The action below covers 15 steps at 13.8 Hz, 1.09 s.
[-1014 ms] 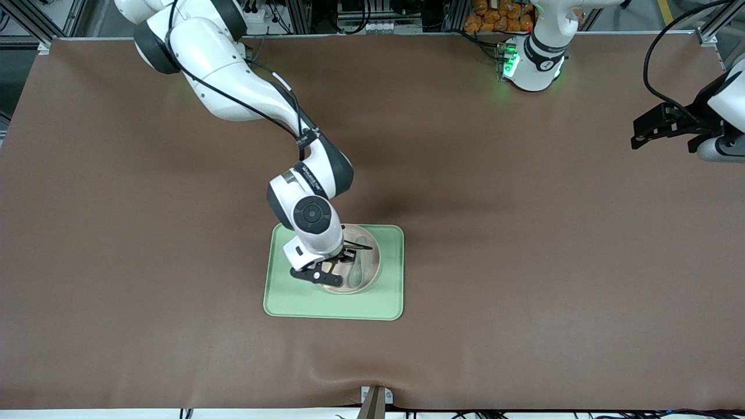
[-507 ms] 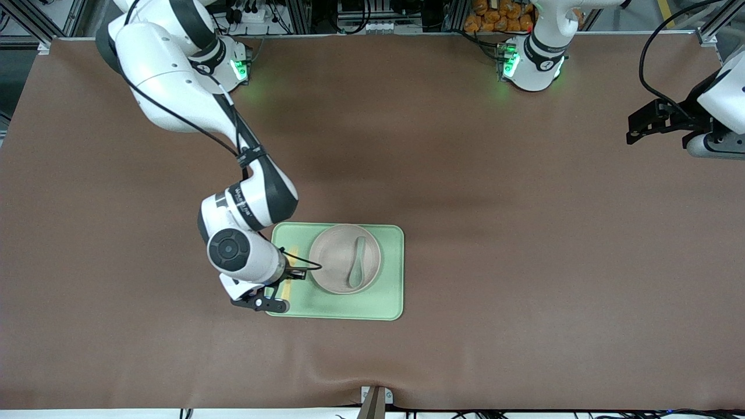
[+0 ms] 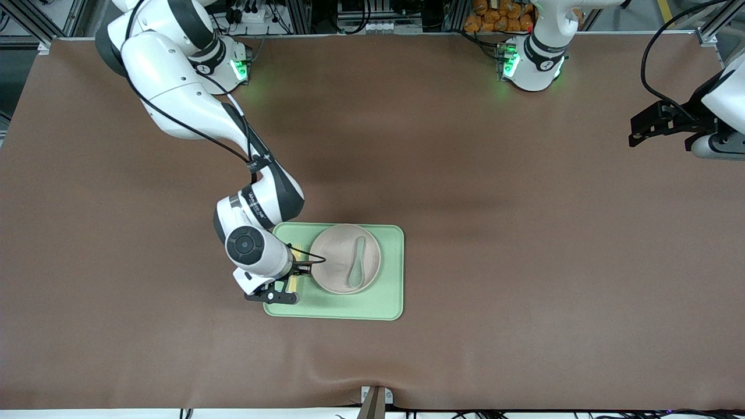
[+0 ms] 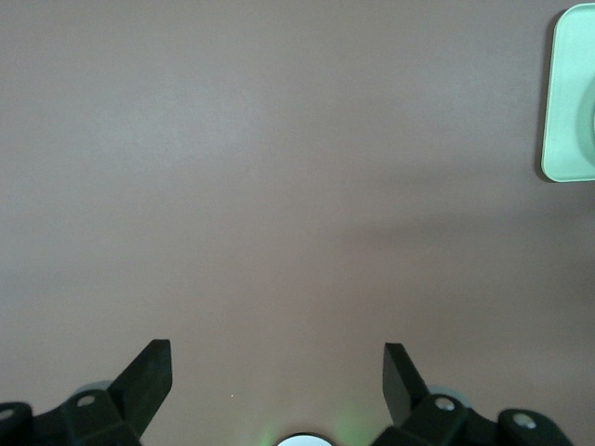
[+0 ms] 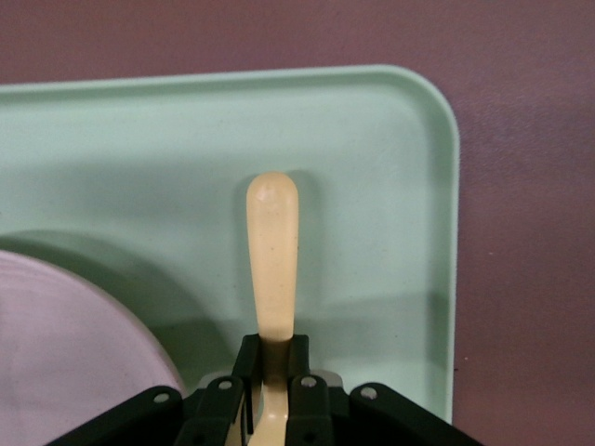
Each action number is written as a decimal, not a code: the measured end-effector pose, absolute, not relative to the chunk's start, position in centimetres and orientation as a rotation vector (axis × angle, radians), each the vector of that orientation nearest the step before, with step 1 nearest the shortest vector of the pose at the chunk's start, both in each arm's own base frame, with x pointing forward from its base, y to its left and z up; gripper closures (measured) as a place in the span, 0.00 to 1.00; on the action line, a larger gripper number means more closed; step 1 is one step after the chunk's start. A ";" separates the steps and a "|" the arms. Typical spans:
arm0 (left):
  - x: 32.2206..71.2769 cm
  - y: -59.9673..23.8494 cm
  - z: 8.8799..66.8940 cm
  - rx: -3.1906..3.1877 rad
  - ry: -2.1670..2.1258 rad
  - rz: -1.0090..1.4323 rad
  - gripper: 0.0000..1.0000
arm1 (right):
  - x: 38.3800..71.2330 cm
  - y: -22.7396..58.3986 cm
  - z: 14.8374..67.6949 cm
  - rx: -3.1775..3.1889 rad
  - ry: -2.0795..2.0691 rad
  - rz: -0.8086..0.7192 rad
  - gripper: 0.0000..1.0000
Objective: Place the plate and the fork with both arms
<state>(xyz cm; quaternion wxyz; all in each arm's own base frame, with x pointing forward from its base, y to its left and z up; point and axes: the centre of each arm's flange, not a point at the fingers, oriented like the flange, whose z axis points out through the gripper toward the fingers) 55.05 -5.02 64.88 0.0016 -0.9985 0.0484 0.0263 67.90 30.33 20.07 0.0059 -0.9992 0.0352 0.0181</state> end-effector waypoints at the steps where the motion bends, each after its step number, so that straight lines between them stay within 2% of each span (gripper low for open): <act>1: 55.0 -5.0 64.9 -3.134 0.152 0.082 0.00 | 67.6 30.5 19.6 -3.130 0.100 0.056 0.85; 5: 55.0 -5.0 65.1 -3.134 0.149 0.070 0.00 | 66.7 30.6 18.5 -3.119 0.077 0.004 0.85; 7: 55.0 -5.0 65.3 -3.135 0.148 0.063 0.00 | 66.7 30.4 18.6 -3.120 0.079 0.002 0.81; 11: 55.0 -5.1 65.6 -3.135 0.151 0.046 0.00 | 67.6 29.2 21.9 -3.139 0.107 0.019 0.43; 15: 55.0 -5.2 65.6 -3.135 0.154 0.047 0.00 | 70.8 25.1 30.4 -3.149 0.222 0.024 0.02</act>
